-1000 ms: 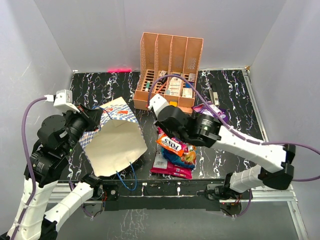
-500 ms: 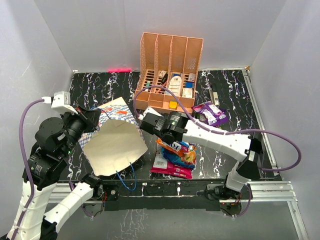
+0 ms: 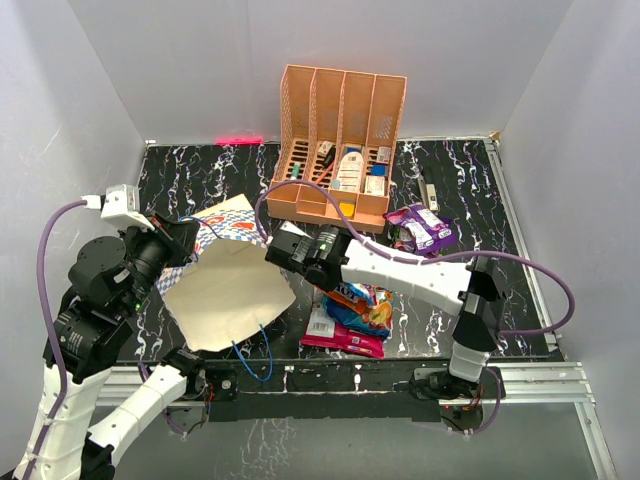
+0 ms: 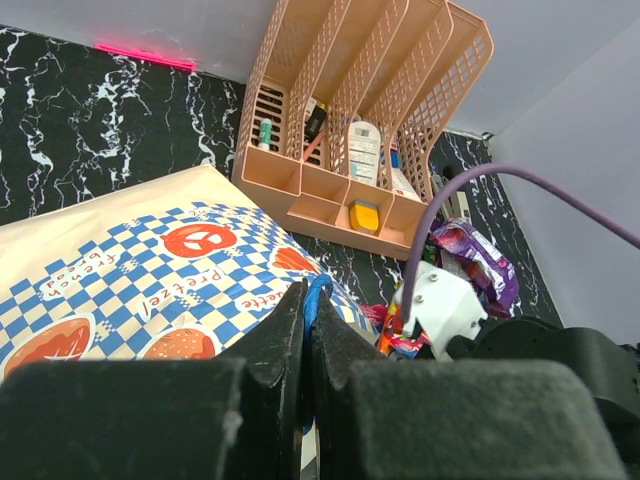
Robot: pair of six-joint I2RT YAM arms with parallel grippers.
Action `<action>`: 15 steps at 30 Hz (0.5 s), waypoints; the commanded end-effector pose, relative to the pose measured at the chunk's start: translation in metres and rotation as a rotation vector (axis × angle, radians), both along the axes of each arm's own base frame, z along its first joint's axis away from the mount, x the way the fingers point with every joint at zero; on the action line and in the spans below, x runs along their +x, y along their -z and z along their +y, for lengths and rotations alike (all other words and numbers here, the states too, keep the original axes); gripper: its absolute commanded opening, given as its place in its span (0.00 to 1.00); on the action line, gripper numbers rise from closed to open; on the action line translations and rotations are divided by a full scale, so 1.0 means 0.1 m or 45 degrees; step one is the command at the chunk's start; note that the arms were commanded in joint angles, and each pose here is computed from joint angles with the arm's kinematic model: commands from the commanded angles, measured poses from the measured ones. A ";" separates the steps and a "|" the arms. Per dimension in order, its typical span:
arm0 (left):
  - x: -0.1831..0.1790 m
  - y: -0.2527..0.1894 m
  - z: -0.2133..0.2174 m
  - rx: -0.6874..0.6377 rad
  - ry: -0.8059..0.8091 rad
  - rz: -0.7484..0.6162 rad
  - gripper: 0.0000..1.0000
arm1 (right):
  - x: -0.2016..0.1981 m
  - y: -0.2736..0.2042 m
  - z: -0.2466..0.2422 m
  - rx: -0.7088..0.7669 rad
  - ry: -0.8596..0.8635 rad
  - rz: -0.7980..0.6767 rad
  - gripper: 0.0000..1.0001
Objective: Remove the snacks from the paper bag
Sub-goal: Place the snack at the center of the board.
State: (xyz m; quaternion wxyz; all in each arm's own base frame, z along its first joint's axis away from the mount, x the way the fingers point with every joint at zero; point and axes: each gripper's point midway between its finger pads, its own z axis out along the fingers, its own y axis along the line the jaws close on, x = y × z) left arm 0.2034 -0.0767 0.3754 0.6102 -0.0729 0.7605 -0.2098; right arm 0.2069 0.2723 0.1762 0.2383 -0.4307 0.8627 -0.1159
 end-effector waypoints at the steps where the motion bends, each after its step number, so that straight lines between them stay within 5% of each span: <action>1: -0.05 -0.18 0.06 -0.005 -0.015 -0.063 0.00 | 0.01 -0.01 0.12 0.051 0.007 0.014 0.20; 15: 0.04 -0.32 -0.07 -0.073 0.026 -0.084 0.00 | -0.01 -0.36 0.21 0.281 0.015 -0.042 0.53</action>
